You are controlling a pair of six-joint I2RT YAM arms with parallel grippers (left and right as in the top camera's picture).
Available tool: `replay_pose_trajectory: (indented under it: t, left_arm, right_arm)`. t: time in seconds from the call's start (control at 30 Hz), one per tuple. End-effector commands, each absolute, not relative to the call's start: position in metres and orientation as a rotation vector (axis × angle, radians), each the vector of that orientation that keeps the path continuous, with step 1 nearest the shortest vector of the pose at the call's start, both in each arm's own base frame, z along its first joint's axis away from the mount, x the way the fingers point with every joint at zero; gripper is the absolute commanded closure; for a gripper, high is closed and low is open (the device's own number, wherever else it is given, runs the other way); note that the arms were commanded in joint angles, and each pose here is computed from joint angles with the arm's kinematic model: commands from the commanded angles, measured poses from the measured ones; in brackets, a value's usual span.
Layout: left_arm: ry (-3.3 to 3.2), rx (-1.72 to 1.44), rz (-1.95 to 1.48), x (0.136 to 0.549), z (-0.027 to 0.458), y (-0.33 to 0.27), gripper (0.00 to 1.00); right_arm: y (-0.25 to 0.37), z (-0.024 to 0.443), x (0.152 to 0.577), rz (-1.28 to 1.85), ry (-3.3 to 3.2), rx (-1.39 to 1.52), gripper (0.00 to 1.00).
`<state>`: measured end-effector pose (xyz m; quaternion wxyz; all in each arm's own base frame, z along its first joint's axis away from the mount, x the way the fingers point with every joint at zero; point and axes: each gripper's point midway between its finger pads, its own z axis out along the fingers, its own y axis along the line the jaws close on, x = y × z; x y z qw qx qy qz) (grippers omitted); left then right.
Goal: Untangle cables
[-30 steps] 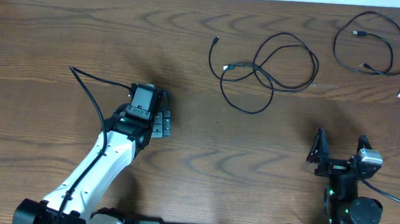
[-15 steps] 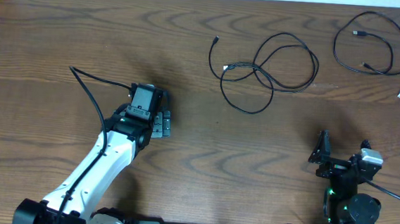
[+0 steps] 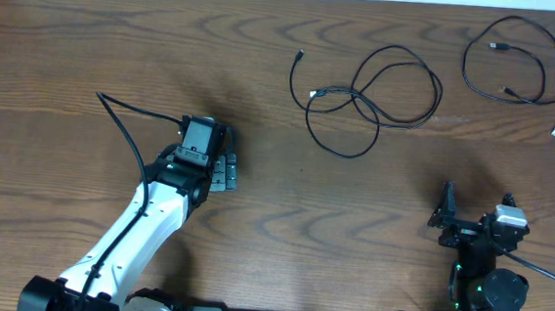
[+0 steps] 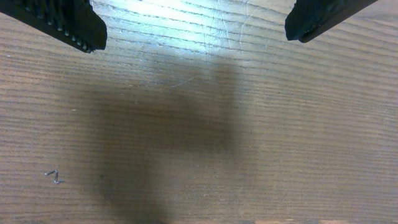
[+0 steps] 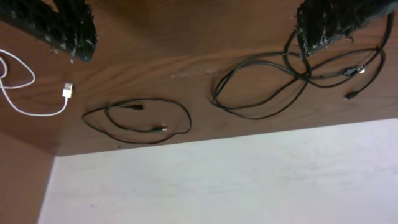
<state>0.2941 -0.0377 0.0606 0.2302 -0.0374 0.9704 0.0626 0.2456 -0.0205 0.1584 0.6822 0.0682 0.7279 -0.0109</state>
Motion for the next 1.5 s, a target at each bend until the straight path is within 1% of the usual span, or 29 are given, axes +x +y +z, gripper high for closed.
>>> replay_pose_trajectory:
  t: [0.0,1.47]
  left_arm:
    - [2.667,-0.099,0.194,0.2953,0.0617,-0.0346,0.03]
    - [2.666,-0.099,0.194,0.2954,0.0617,-0.0346,0.03]
  right_arm:
    - [-0.0176,0.1574,0.2455,-0.038,1.638,0.114,0.01]
    - [-0.0183,0.1581,0.2455,-0.046,1.635,0.112,0.01]
